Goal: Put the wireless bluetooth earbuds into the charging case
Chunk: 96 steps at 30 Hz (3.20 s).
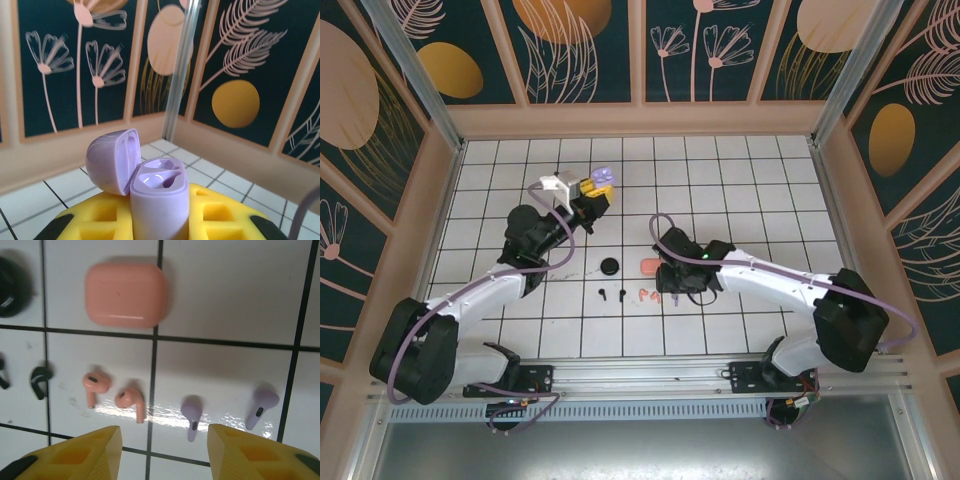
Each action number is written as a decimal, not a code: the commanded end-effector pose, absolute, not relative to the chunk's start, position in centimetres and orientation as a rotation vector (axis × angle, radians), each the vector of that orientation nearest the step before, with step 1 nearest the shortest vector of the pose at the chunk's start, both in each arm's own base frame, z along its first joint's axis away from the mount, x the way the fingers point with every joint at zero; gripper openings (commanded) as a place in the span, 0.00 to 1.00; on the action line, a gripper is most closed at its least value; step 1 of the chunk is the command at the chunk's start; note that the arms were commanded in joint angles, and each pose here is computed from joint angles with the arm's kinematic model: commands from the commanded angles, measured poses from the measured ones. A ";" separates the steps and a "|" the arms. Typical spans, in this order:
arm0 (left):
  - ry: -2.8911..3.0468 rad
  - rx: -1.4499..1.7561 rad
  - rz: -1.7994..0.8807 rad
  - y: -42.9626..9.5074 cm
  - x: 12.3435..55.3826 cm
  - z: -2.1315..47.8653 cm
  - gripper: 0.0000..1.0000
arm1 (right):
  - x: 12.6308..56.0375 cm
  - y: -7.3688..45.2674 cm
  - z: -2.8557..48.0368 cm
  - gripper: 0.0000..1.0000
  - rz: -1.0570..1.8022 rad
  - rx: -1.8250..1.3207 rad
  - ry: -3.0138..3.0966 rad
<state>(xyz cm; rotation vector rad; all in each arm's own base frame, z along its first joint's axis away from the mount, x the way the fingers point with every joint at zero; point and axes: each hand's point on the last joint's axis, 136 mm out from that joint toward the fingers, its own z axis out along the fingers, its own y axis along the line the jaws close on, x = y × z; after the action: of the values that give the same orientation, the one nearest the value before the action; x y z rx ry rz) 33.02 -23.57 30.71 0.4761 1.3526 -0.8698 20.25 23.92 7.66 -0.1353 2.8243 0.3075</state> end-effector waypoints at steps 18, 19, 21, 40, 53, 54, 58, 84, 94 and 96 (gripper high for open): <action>1.263 0.440 -0.880 -23.0 31.6 33.5 0.00 | 19.2 22.5 2.7 0.39 0.070 -0.082 2.926; 1.263 0.442 -0.879 -23.0 31.7 33.6 0.00 | 19.2 22.5 2.6 0.39 0.069 -0.081 2.927; 1.265 0.453 -0.877 -23.1 31.7 33.7 0.00 | 19.2 22.6 2.4 0.38 0.068 -0.080 2.932; 1.267 0.481 -0.906 -23.5 31.2 33.3 0.00 | 19.4 22.9 0.8 0.32 0.018 -0.080 2.952; 1.268 0.505 -0.939 -24.0 30.8 33.1 0.00 | 19.3 22.9 0.4 0.27 0.019 -0.077 2.951; 1.269 0.507 -0.943 -24.1 30.8 33.0 0.00 | 19.4 23.0 0.4 0.25 0.024 -0.077 2.950; 1.266 0.514 -0.954 -24.3 30.8 33.0 0.00 | 19.4 23.0 0.7 0.15 0.036 -0.076 2.941; 1.153 0.707 -0.973 -30.4 29.3 33.8 0.00 | 29.3 25.0 34.1 0.14 0.621 -0.202 2.010; 1.055 0.782 -0.762 -32.7 29.6 34.6 0.00 | 28.8 25.8 41.7 0.14 0.749 -0.342 1.751; 1.040 0.792 -0.727 -32.8 29.7 34.8 0.00 | 28.7 26.0 42.2 0.14 0.763 -0.368 1.717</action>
<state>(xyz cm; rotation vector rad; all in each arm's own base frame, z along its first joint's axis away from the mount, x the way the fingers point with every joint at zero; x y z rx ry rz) 29.23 -32.81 32.71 0.7834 1.1321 -0.8446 29.48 25.57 37.47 -0.2968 1.8837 0.6959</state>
